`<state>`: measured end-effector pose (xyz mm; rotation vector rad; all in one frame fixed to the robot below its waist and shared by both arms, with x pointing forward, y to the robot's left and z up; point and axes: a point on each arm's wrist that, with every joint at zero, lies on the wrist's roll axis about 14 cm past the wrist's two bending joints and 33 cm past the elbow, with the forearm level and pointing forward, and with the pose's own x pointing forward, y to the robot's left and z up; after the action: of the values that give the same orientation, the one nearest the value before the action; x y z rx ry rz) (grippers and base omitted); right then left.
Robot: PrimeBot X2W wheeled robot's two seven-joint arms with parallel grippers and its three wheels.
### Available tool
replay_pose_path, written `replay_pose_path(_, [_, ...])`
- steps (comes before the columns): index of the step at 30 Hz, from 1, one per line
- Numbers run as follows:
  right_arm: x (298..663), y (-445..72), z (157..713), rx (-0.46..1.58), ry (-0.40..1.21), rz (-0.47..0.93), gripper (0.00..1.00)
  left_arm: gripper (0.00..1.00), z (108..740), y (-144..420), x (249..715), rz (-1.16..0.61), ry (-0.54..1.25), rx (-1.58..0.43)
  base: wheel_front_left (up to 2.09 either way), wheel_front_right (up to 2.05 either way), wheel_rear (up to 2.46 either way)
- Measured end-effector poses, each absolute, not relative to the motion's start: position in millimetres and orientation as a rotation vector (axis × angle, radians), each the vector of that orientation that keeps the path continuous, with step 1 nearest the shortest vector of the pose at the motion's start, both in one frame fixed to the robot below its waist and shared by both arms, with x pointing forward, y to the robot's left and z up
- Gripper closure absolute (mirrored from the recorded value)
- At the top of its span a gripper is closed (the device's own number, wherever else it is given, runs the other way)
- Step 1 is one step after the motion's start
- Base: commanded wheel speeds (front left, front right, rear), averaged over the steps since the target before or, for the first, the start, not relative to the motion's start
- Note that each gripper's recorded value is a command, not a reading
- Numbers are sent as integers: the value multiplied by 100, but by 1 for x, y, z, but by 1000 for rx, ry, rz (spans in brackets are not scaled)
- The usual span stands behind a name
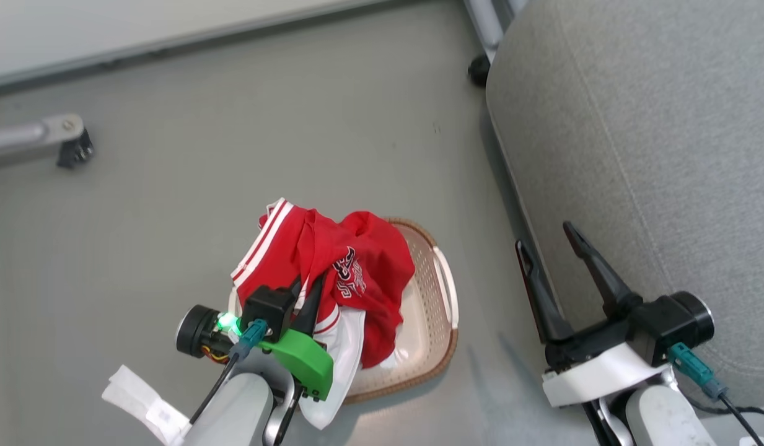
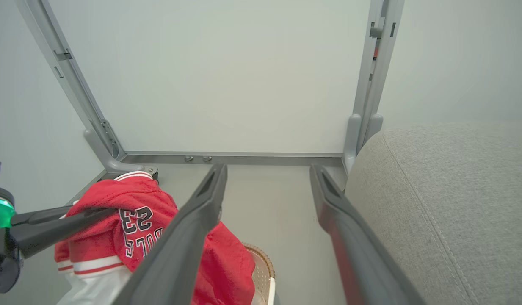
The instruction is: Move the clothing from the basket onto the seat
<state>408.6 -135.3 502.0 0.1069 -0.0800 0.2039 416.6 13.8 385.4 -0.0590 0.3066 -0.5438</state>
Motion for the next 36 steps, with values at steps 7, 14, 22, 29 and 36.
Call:
replay_pose_path(7, [373,-134,528,113,-139,205,0,100,451,18,406,-507,133,-96,0,0,0])
replay_pose_path(14, [347,-135,548,110,-201,205,0,100,516,16,398,-512,-49,-130,0,0,0])
replay_pose_path(22, [337,-133,561,103,-243,212,0,100,554,6,390,-552,-156,-158,0,0,0])
replay_pose_path(29, [339,-115,559,70,-234,277,0,100,558,-11,384,-615,-158,-198,0,0,0])
replay_pose_path(36, [350,-75,561,48,-235,408,0,100,571,-43,375,-720,-174,-229,0,0,0])
